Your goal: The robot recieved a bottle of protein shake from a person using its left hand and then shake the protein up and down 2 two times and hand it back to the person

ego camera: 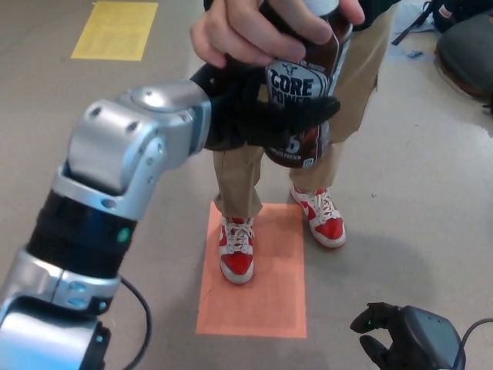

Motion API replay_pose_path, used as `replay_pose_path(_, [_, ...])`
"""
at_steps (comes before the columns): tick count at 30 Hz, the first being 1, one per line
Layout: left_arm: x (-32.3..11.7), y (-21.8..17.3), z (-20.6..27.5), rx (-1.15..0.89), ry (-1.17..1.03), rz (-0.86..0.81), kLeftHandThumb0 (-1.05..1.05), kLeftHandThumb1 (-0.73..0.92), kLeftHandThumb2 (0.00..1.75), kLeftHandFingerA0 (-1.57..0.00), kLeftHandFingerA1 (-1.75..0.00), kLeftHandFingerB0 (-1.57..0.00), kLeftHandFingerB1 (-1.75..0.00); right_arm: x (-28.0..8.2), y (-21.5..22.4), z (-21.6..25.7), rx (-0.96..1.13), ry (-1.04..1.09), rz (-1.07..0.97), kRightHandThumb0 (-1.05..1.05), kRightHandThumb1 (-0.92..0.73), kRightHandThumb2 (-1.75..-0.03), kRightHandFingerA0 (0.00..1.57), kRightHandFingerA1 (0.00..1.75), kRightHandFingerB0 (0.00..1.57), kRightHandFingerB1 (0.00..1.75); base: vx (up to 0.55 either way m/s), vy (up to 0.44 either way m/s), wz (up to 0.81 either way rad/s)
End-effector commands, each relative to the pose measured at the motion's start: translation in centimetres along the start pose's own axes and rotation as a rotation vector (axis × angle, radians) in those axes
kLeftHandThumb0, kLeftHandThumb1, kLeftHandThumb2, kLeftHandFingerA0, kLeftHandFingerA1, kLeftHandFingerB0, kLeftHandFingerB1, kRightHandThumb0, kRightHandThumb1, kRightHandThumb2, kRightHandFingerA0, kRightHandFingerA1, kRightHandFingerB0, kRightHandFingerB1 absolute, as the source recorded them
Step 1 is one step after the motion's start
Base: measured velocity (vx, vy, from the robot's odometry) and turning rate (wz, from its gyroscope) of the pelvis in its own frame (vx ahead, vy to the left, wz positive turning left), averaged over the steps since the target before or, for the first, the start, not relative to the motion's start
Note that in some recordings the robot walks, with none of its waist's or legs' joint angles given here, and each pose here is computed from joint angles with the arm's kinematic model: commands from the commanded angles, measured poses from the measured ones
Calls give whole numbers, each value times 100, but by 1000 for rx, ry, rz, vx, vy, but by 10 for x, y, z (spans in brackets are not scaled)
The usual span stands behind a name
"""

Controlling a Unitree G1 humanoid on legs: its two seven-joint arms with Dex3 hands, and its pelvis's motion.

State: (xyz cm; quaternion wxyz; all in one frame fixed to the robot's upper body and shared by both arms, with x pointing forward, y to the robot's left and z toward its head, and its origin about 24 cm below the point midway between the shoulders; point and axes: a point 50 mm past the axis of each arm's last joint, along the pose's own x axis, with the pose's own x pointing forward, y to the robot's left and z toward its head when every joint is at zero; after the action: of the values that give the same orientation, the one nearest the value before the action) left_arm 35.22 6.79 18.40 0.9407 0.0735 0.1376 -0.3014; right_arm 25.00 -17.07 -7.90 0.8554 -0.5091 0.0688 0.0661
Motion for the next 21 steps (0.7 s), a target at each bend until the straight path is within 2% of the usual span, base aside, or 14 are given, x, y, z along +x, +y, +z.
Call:
replay_pose_path(1, [0, 6, -2, 191, -269, 289, -18, 86, 67, -118, -74, -81, -50, 2, -5, -4, -5, 12, -3, -39, -68, -87, 97, 85, 86, 57, 0, 0, 0])
replay_pose_path(2, [0, 5, -2, 203, -276, 299, -20, 87, 66, -108, -100, -84, -60, 2, -5, -4, -3, 15, -1, -38, -68, -86, 97, 87, 85, 57, 0, 0, 0])
replay_pose_path(3, [-1, 4, -3, 196, -286, 302, -20, 85, 66, -82, -146, -72, -97, 2, -5, -4, -2, 18, 3, -38, -69, -86, 96, 85, 85, 56, 0, 0, 0])
replay_pose_path(4, [-1, 4, -3, 187, -292, 301, -20, 85, 66, -82, -146, -72, -97, 2, -5, -4, -1, 19, 4, -38, -69, -86, 96, 85, 85, 56, 0, 0, 0])
replay_pose_path(5, [-1, 3, -4, 179, -302, 302, -21, 83, 69, -75, -158, -74, -108, 2, -5, -5, -3, 18, 3, -39, -69, -85, 97, 83, 85, 56, 0, 0, 0])
replay_pose_path(6, [-1, 3, -4, 180, -305, 304, -21, 83, 69, -75, -158, -74, -108, 2, -5, -5, -4, 17, 2, -39, -69, -85, 97, 83, 85, 56, 0, 0, 0])
replay_pose_path(7, [-1, 3, -5, 175, -306, 310, -21, 85, 65, -70, -163, -69, -122, 2, -5, -5, -6, 14, -3, -40, -69, -86, 99, 84, 86, 56, 0, 0, 0])
replay_pose_path(8, [-1, 3, -6, 174, -308, 314, -21, 85, 65, -70, -163, -69, -122, 2, -5, -5, -7, 13, -5, -40, -69, -86, 99, 84, 86, 56, 0, 0, 0])
replay_pose_path(10, [-1, 4, -6, 177, -311, 315, -22, 86, 68, -77, -167, -63, -137, 2, -5, -5, 4, 26, 2, -40, -70, -84, 97, 85, 85, 56, 0, 0, 0])
replay_pose_path(13, [-2, 6, -10, 155, -313, 306, -21, 82, 67, -83, -170, -60, -139, 3, -6, -5, 3, 19, -7, -41, -71, -83, 95, 87, 85, 57, 0, 0, 0])
replay_pose_path(18, [-4, 11, -29, 118, -268, 300, -24, 84, 67, -81, -169, -59, -138, 3, -6, -4, 15, 34, -9, -41, -70, -82, 97, 95, 86, 57, 0, 0, 0])
replay_pose_path(20, [-5, 14, -42, 104, -245, 304, -23, 83, 68, -83, -168, -62, -136, 4, -5, -4, 22, 41, -7, -41, -69, -80, 97, 90, 87, 57, 0, 0, 0])
replay_pose_path(21, [-6, 16, -54, 99, -213, 313, -25, 83, 70, -85, -163, -63, -128, 4, -5, -4, 29, 51, -5, -42, -69, -76, 95, 85, 86, 58, 0, 0, 0])
